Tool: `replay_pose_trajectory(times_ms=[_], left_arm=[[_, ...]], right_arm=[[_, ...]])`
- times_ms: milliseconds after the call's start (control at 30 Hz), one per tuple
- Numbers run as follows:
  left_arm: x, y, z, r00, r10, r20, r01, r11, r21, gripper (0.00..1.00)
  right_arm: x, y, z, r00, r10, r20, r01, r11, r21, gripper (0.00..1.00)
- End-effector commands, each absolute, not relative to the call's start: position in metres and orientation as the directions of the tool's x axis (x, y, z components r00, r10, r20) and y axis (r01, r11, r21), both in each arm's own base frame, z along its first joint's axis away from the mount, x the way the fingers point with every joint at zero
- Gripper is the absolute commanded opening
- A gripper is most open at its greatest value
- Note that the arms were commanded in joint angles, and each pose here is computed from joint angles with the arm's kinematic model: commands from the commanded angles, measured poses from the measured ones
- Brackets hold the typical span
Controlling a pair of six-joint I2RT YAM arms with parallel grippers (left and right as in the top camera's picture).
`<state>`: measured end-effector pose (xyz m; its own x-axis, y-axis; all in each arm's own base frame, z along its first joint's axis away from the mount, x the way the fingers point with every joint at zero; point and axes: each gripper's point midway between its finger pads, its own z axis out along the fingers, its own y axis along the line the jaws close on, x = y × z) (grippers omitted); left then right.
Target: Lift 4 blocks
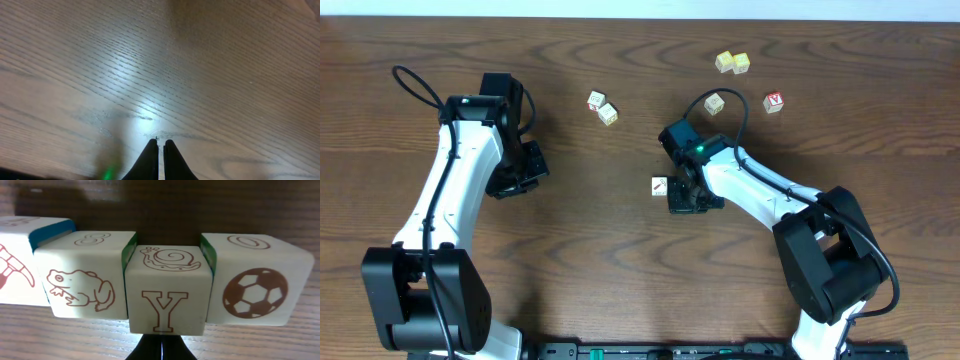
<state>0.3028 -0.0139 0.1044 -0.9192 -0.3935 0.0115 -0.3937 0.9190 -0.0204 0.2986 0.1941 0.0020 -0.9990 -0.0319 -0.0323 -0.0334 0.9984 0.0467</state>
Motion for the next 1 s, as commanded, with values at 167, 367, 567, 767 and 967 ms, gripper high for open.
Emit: replay_pose_trajectory(times_ms=[167, 367, 567, 767, 967], left_arm=[[0.301, -0.011, 0.106, -0.913, -0.408, 0.005, -0.408, 0.913, -0.011, 0.07], [0.301, -0.011, 0.106, -0.913, -0.408, 0.005, -0.408, 0.913, -0.01, 0.08], [0.301, -0.011, 0.106, -0.913, -0.408, 0.005, -0.408, 0.913, -0.01, 0.08], [0.301, -0.011, 0.106, -0.913, -0.409, 0.005, -0.409, 0.913, -0.01, 0.07], [0.302, -0.011, 0.106, -0.913, -0.409, 0.005, -0.409, 0.913, -0.011, 0.07]], right_arm=[[0.304, 0.192, 0.002, -0.997, -0.041, -0.063, -0.043, 0.999, 0.033, 0.01], [0.306, 0.193, 0.003, -0.997, -0.04, -0.069, -0.043, 0.998, 0.037, 0.01], [0.301, 0.202, 0.007, -0.998, -0.044, -0.038, -0.047, 0.995, 0.086, 0.01], [0.285, 0.216, 0.013, -0.996, -0.076, 0.044, -0.068, 0.982, 0.175, 0.01], [0.286, 0.222, 0.01, -0.997, -0.076, 0.008, -0.074, 0.987, 0.145, 0.01]])
